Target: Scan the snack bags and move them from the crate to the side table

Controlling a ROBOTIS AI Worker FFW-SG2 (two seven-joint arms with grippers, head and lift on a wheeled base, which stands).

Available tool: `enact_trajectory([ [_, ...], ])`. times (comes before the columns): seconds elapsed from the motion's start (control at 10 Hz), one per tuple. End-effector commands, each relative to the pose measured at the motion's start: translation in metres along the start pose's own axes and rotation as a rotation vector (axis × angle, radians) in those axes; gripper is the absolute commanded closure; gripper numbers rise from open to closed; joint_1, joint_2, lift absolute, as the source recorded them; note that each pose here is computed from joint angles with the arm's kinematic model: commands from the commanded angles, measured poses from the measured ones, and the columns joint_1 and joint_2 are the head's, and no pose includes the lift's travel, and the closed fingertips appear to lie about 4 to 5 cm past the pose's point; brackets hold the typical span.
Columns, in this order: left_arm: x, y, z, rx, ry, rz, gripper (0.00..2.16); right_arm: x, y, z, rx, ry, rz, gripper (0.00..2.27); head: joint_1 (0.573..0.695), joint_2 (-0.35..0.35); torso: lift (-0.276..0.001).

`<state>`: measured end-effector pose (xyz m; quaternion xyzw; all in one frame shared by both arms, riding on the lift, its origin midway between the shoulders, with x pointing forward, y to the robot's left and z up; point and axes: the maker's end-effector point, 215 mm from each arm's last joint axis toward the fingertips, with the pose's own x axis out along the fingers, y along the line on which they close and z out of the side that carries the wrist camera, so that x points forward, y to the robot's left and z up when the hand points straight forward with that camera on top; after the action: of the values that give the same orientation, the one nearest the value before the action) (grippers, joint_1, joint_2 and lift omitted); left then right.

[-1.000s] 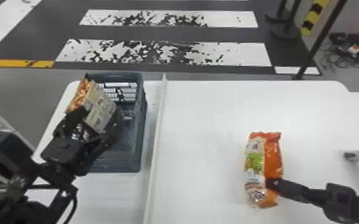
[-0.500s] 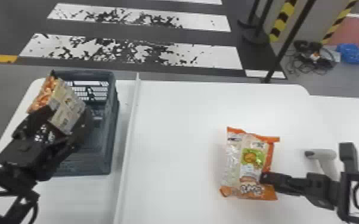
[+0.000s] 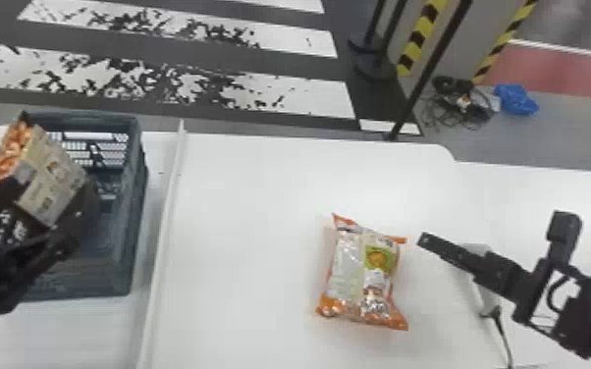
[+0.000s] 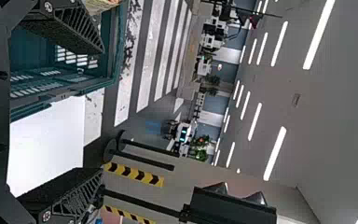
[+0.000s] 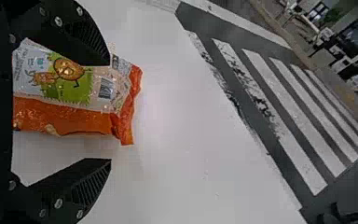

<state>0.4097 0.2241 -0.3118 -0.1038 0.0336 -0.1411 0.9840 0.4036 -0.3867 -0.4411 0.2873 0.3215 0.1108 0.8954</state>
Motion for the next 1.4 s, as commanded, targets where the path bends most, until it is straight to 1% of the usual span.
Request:
enact_trajectory([
  [0.0,0.0,-0.001,0.0,0.001,0.0,0.0,0.1,-0.007,0.036,0.008,-0.033,-0.078,0.096,0.08,0.695,-0.227,-0.087],
  [0.1,0.0,-0.002,0.0,0.001,-0.003,0.0,0.1,-0.008,0.065,0.002,-0.039,-0.084,0.163,0.08,0.695,-0.208,-0.087],
  [0.2,0.0,-0.004,-0.001,0.001,-0.002,-0.001,0.1,-0.005,0.092,-0.011,-0.039,-0.068,0.22,0.25,0.695,-0.177,-0.087],
  [0.3,0.001,-0.008,-0.003,0.009,0.002,-0.005,0.1,-0.001,0.117,-0.028,-0.035,-0.04,0.278,0.64,0.695,-0.159,-0.087],
  [0.5,0.001,-0.007,-0.006,0.005,0.007,-0.003,0.1,0.014,0.146,-0.068,-0.012,0.032,0.329,1.86,0.695,-0.082,-0.087],
  [0.6,0.001,-0.007,-0.008,0.004,0.009,-0.004,0.1,0.023,0.154,-0.087,-0.025,0.068,0.333,1.95,0.695,-0.045,-0.087],
  [0.7,0.001,-0.008,-0.009,0.003,0.011,-0.004,0.1,0.03,0.158,-0.101,-0.037,0.088,0.325,2.02,0.695,-0.027,-0.087],
  [0.8,0.001,-0.008,-0.011,0.0,0.014,-0.004,0.1,0.04,0.16,-0.117,-0.071,0.111,0.306,2.05,0.695,0.003,-0.087],
  [0.9,0.001,-0.01,-0.012,-0.003,0.016,-0.008,0.1,0.049,0.159,-0.126,-0.119,0.106,0.278,2.05,0.695,0.024,-0.087],
  [1.0,0.001,-0.011,-0.012,-0.004,0.014,-0.011,0.1,0.057,0.151,-0.13,-0.188,0.092,0.218,2.07,0.695,0.035,-0.087],
  [1.1,0.001,-0.012,-0.012,-0.006,0.013,-0.014,0.1,0.058,0.144,-0.131,-0.203,0.092,0.19,2.07,0.695,0.036,-0.087],
  [1.3,-0.001,-0.012,-0.014,-0.006,0.017,-0.016,0.1,0.05,0.132,-0.143,-0.2,0.125,0.167,2.07,0.695,0.028,-0.087],
])
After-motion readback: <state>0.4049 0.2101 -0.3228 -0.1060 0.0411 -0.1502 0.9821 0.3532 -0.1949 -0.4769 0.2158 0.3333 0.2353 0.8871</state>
